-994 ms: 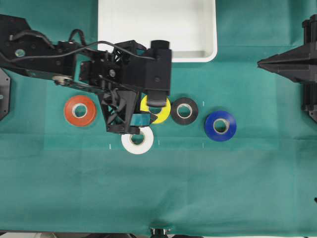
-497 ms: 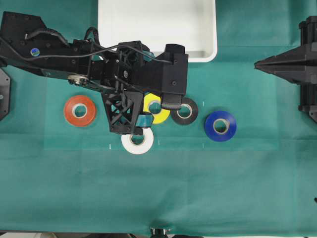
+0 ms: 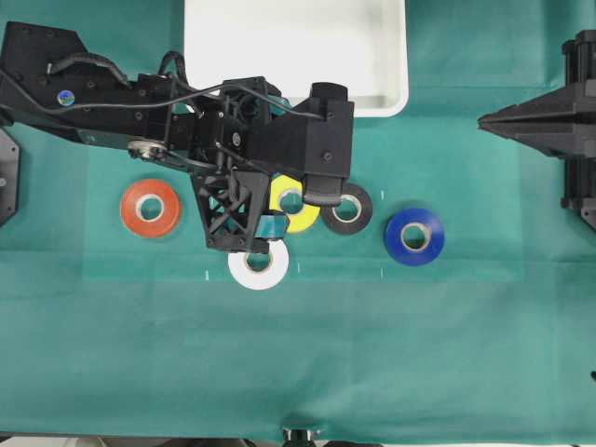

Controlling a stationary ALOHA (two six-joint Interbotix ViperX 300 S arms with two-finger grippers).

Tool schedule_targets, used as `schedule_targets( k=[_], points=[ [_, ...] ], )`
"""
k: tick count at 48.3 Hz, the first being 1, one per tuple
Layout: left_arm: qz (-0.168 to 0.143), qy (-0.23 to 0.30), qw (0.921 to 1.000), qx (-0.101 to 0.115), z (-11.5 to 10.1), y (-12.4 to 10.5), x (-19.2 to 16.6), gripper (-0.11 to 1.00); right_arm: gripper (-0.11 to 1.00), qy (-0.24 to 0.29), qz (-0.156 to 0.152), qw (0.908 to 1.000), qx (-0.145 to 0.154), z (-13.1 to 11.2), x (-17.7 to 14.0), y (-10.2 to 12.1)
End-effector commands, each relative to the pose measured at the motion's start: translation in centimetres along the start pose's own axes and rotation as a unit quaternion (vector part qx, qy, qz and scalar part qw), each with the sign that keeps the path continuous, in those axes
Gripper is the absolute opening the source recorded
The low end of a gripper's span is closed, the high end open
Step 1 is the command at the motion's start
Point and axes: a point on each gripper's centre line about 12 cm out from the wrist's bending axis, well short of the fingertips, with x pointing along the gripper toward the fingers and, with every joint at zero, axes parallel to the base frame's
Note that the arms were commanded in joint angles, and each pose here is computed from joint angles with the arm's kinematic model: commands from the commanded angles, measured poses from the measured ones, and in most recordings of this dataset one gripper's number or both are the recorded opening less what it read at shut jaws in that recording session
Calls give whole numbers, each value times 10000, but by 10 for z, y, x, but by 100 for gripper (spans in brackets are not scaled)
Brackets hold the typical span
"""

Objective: Pick up the tape from a random location and place it into the white case.
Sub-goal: 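Move the left gripper over the yellow tape roll, fingers open, then lower the left gripper into the yellow roll's hole and close on it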

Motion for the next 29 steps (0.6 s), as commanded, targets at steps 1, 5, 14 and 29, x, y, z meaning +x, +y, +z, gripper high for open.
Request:
schedule_targets(
  k=[1, 5, 14, 29],
  points=[
    [-3, -123, 9999, -7, 3, 0, -7, 99, 0, -138, 8, 9999, 0, 11, 3, 0],
    [-6, -107, 9999, -1, 2, -1, -5, 99, 0, -138, 8, 9999, 0, 11, 3, 0],
    [-16, -53, 10000, -28, -2, -2, 4, 99, 0, -146, 8, 9999, 0, 12, 3, 0],
    [-47, 225, 9997, -81, -22, -9, 40, 99, 0, -130, 8, 9999, 0, 11, 3, 0]
  ],
)
